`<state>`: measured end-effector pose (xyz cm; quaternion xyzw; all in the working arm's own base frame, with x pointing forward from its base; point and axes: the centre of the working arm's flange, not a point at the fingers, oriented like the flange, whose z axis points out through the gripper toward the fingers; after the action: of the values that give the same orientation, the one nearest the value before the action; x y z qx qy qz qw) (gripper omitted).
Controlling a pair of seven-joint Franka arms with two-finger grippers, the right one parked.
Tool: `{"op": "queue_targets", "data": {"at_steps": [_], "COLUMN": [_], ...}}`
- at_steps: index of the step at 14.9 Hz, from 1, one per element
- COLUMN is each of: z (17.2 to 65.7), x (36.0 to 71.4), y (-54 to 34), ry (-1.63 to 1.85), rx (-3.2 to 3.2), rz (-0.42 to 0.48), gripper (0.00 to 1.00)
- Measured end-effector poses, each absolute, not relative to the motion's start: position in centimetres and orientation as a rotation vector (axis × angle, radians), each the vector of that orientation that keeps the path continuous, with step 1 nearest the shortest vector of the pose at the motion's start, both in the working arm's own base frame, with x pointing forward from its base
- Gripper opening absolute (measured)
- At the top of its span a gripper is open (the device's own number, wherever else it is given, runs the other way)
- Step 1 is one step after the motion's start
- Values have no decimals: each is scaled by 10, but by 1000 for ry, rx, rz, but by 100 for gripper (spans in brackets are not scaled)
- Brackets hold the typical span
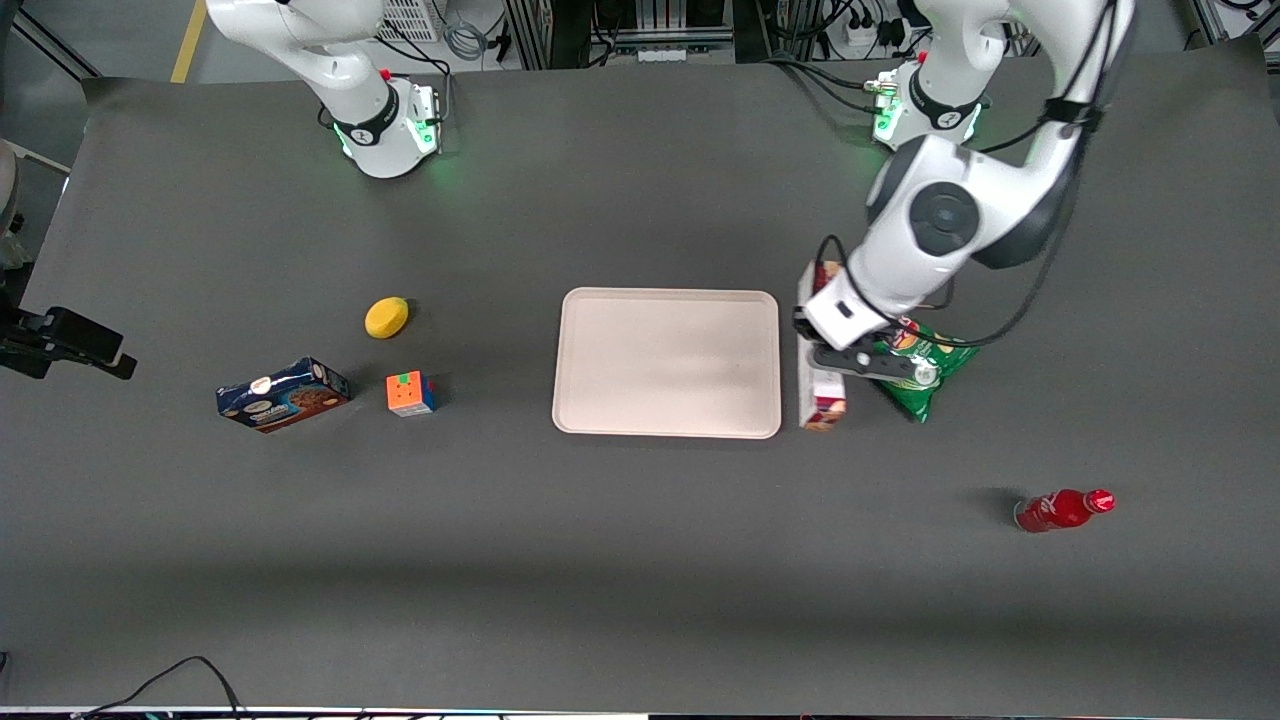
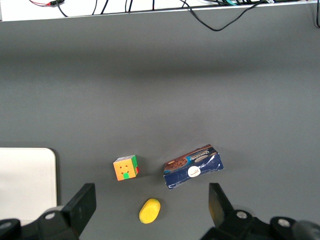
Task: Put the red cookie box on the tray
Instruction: 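Lower the upright cookie box onto the tray's edge beside the chip bag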
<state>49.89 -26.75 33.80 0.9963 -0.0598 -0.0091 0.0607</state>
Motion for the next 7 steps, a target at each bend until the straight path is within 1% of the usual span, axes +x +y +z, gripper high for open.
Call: {"op": "queue_targets", "data": {"at_steps": [3,7], "z": [311,280], "x": [474,457], "y": [-294,-311], "ry": [-127,-59], "rx": [2997,2965], "rz": [-24,-10], "gripper": [10,10]}}
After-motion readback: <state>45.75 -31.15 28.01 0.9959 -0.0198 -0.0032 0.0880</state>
